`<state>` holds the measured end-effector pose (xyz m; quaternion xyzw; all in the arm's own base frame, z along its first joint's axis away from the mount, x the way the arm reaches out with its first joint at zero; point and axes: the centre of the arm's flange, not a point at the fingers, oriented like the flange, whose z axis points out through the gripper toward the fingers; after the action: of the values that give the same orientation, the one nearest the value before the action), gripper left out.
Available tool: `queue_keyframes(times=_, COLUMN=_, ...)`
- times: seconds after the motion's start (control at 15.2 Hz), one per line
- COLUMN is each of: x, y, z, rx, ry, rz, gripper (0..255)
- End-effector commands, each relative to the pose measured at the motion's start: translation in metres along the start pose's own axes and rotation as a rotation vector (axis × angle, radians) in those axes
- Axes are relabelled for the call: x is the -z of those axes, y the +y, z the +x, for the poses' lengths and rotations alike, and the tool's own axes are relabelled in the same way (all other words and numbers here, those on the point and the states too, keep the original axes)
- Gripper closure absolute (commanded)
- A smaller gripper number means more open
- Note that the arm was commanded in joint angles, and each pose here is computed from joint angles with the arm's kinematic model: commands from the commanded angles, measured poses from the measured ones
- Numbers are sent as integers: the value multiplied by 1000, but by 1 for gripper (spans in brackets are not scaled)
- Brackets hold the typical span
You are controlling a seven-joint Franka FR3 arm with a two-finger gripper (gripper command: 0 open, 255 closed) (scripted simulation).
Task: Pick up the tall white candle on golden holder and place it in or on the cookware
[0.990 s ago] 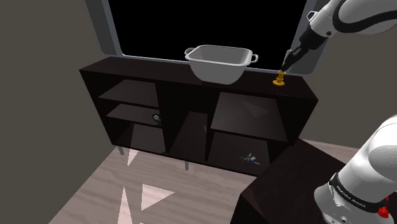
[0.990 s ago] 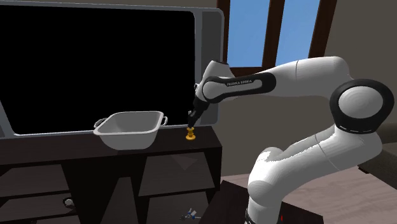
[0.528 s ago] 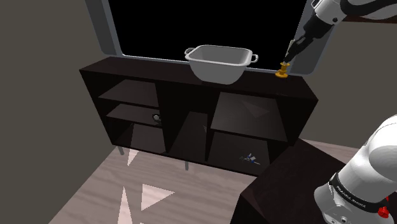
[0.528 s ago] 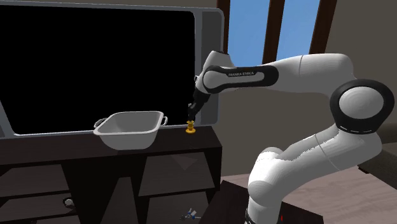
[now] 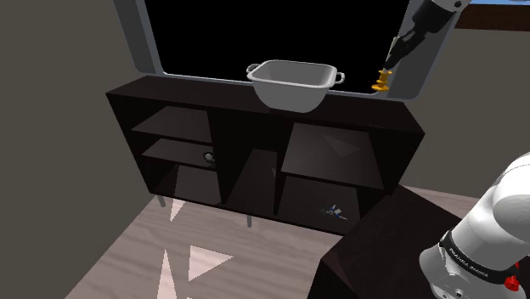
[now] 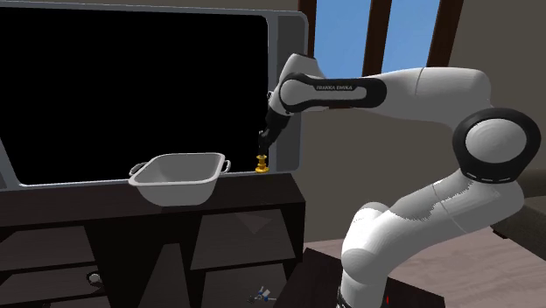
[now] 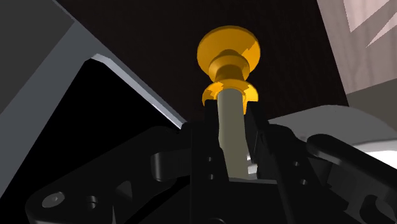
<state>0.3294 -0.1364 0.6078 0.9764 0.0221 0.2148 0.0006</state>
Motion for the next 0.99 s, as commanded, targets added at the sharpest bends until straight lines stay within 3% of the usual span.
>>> queue_keyframes(times=0.0, x=9, y=0, z=5, rx=0, ry=0, rz=0, gripper=255)
queue_keyframes(times=0.92, x=76, y=1, z=36, rx=0, ry=0, rz=0, gripper=255)
